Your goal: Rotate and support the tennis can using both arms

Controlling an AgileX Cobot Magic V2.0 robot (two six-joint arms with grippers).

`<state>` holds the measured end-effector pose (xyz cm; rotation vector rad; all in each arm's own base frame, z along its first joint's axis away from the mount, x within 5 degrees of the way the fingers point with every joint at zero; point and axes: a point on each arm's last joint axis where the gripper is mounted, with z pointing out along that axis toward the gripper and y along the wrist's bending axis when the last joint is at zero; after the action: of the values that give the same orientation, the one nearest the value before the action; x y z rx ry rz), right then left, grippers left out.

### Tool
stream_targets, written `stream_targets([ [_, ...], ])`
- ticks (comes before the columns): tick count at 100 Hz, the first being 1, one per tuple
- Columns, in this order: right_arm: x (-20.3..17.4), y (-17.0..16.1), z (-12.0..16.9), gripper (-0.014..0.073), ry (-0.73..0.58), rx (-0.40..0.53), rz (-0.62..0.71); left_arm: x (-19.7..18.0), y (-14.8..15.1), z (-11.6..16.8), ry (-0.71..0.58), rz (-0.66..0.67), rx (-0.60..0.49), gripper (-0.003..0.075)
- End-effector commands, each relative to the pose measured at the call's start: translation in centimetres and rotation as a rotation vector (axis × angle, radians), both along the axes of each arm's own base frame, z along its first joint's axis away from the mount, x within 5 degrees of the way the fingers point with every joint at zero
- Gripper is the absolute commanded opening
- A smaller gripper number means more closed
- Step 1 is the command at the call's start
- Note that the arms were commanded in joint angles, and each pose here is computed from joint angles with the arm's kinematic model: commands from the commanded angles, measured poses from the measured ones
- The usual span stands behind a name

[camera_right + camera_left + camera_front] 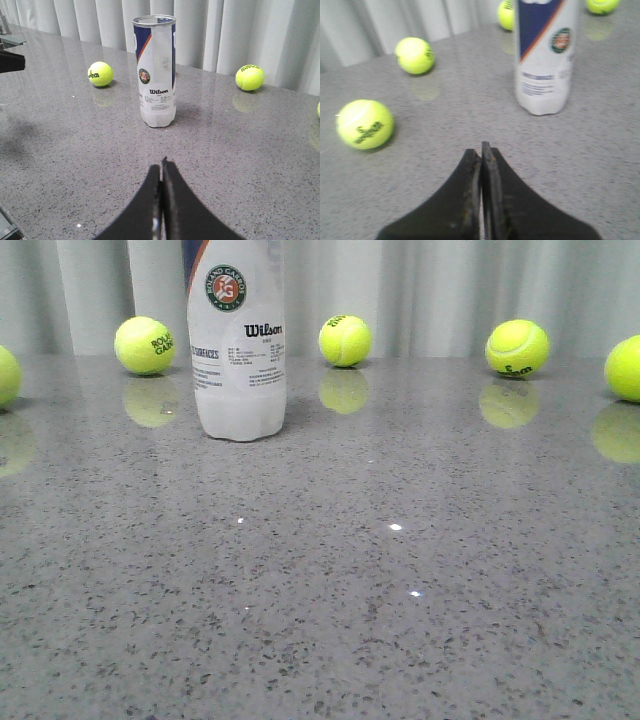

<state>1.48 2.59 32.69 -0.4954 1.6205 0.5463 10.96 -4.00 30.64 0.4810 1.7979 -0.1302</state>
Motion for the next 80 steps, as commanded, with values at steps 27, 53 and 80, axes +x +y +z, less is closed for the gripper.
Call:
stream_targets([
  [27,0.1,-0.1,1.3,-0.0061,-0.07,0.044,-0.019,-2.9,2.8,-3.8,-0.197,0.221,-0.148,-0.0019],
  [53,0.1,-0.1,1.3,-0.0061,-0.07,0.044,-0.019,-5.1,3.5,-8.8,-0.253,0.285,-0.155,-0.0019],
  [80,0.1,-0.1,1.3,-0.0061,-0.07,0.044,-0.019,-5.4,3.6,-11.6,-0.232,0.302,-0.172,-0.0019],
])
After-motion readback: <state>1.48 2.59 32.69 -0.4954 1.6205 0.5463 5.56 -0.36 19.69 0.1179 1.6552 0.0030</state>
